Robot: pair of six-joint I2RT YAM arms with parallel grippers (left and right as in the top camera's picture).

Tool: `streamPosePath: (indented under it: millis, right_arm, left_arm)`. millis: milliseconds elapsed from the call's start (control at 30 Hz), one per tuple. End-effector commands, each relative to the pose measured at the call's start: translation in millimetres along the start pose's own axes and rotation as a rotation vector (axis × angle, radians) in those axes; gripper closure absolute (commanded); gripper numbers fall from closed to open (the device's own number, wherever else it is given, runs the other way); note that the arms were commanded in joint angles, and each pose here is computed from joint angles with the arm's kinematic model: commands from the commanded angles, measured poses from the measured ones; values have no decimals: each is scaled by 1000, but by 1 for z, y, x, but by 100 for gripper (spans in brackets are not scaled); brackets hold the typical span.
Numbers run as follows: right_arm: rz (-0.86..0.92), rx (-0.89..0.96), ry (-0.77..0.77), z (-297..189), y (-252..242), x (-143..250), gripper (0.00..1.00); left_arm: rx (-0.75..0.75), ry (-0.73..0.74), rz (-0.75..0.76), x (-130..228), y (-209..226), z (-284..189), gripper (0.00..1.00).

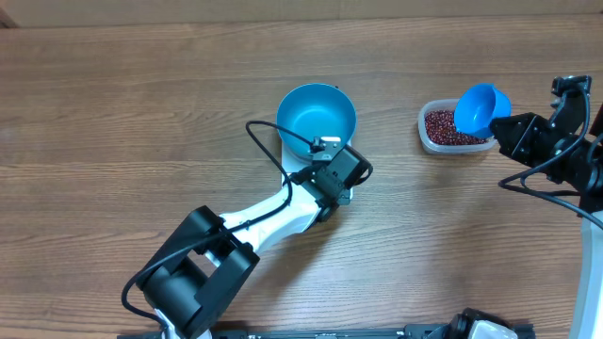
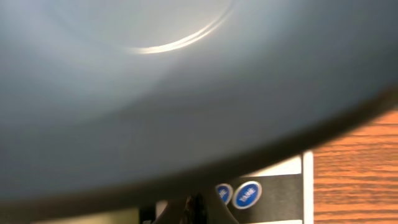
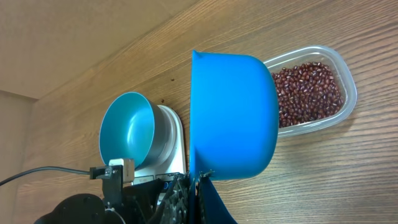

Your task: Scoop item into bowl and weigh 150g on scale

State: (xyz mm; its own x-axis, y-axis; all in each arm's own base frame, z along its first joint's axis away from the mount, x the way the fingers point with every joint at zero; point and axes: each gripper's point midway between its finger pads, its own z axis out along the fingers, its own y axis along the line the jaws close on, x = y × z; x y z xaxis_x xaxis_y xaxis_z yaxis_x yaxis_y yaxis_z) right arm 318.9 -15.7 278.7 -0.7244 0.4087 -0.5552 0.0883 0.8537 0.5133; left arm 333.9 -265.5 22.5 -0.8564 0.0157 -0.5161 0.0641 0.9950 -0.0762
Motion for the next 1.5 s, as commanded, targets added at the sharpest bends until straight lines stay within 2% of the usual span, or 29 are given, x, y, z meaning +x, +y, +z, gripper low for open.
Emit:
streamPosePath:
  millis: [0, 367, 500, 767, 1067, 1467]
  right_arm:
    - [-2, 10, -7, -1, -2, -1, 96]
    - [-1, -12, -2, -1, 2, 0, 96]
    - [0, -13, -2, -1, 2, 0, 96]
    - [4, -11, 5, -1, 1, 1, 96]
    - [4, -10, 5, -1, 1, 2, 96]
    - [3, 9, 2, -1, -2, 1, 96]
  left_arm:
    - [39, 21, 23, -9, -12, -6, 96]
    - [90, 24, 43, -53, -19, -102, 96]
    - [99, 15, 34, -55, -16, -116, 96]
    - [85, 124, 14, -28, -18, -88, 96]
    - [-6, 211, 8, 1, -13, -49, 96]
    - [-159, 219, -57, 17, 7, -10, 96]
